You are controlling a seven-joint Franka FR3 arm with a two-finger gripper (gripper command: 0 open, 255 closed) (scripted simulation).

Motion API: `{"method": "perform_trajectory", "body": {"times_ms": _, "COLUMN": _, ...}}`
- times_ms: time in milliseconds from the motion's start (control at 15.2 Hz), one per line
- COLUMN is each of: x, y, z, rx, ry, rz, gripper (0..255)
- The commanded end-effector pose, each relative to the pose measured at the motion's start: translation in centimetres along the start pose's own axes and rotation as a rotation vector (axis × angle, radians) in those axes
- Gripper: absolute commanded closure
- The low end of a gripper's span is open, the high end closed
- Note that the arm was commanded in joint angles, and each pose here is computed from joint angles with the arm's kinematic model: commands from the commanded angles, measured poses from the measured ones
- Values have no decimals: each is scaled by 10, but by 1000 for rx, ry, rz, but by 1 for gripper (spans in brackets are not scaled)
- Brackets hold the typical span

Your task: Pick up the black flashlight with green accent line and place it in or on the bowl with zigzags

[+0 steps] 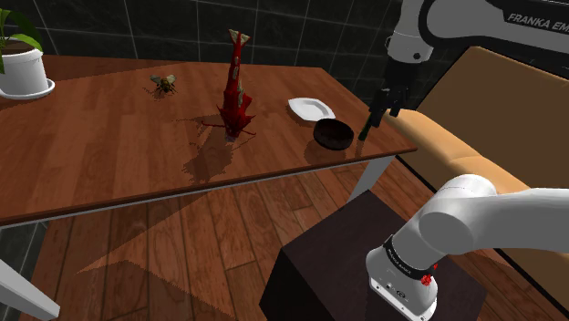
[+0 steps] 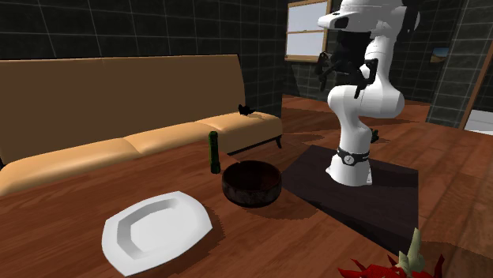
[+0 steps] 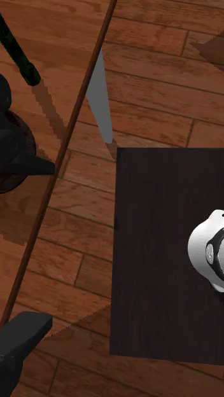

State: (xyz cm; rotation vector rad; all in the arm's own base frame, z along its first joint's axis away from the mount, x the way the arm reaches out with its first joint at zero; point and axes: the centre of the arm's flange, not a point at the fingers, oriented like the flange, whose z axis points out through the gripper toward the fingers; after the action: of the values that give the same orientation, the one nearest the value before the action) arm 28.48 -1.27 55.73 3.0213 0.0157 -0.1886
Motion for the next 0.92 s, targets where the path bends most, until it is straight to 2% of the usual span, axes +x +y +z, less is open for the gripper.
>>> {"method": "perform_trajectory", "body": {"times_ms": 0, "x": 0, "y": 0, "z": 0, "rx": 0, "ry": 0, "rz": 0, "gripper": 0}}
{"method": "perform_trajectory", "body": {"times_ms": 858, "x": 72, "y": 151, "z": 53, "rx": 35, "ry": 9, "rz": -61, "gripper": 0}}
